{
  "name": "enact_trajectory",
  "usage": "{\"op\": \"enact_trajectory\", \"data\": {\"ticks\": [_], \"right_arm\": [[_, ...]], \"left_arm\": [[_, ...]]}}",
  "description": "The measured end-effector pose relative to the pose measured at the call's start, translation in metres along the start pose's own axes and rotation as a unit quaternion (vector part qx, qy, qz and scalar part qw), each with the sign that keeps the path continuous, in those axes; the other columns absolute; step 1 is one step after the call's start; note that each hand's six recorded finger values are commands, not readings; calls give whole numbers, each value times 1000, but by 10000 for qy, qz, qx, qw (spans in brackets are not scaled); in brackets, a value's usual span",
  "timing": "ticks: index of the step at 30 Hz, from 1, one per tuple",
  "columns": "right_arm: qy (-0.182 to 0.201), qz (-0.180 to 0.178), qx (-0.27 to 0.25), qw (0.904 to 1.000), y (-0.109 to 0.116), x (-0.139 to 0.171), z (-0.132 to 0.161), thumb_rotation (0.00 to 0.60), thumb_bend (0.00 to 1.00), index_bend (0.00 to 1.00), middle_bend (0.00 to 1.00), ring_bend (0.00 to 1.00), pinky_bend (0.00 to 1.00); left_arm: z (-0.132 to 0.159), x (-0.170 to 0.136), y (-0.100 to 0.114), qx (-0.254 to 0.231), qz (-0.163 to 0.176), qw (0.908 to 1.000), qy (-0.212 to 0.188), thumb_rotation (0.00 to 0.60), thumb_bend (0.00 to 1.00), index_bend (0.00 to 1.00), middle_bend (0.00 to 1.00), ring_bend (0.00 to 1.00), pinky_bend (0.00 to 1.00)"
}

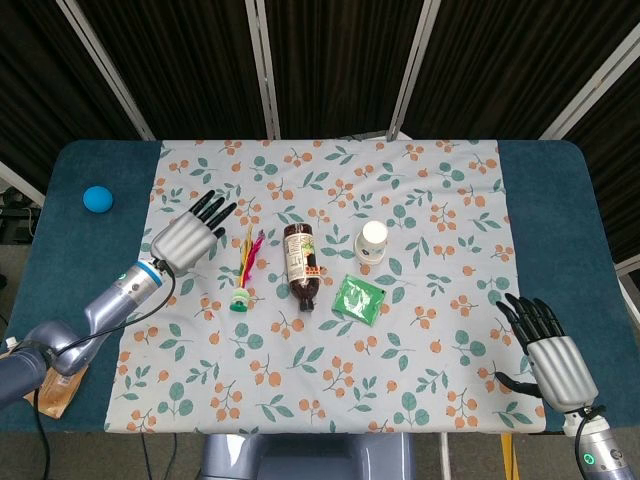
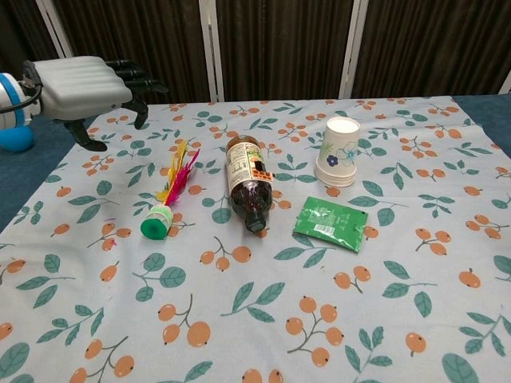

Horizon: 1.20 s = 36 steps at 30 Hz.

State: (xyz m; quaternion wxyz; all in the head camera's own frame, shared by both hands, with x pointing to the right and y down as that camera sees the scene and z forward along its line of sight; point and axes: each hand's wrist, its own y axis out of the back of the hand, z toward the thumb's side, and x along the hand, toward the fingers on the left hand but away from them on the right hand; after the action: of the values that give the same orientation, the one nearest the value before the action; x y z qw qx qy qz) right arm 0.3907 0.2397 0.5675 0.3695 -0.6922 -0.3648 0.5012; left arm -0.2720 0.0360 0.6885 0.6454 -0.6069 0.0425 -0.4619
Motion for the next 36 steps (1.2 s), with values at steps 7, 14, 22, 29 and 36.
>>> {"op": "enact_trajectory", "data": {"ticks": [7,14,22,29,36], "right_arm": [[-34,38,-71,10000,0,-1,-1,600,34,0,0,0,0],[-72,68,-137,9999,-1,-1,-2,600,35,0,0,0,0],[-90,86,-166,9998,-1,-2,-2,600,34,0,0,0,0],[-131,102,-186,9997,-1,-2,-3,600,35,0,0,0,0],[-150,92,-195,9997,-1,-2,-3,600,38,0,0,0,0]], "left_arm": [[17,30,-1,28,-33,10000,-25,600,271,395,21,0,0],[29,55,5,32,28,10000,-41,600,271,409,27,0,0],[45,72,8,76,26,9998,-154,600,273,442,30,0,0],[52,78,7,81,21,9998,-178,600,283,467,30,0,0],[51,80,0,191,-131,9995,-192,600,296,486,30,0,0]]}}
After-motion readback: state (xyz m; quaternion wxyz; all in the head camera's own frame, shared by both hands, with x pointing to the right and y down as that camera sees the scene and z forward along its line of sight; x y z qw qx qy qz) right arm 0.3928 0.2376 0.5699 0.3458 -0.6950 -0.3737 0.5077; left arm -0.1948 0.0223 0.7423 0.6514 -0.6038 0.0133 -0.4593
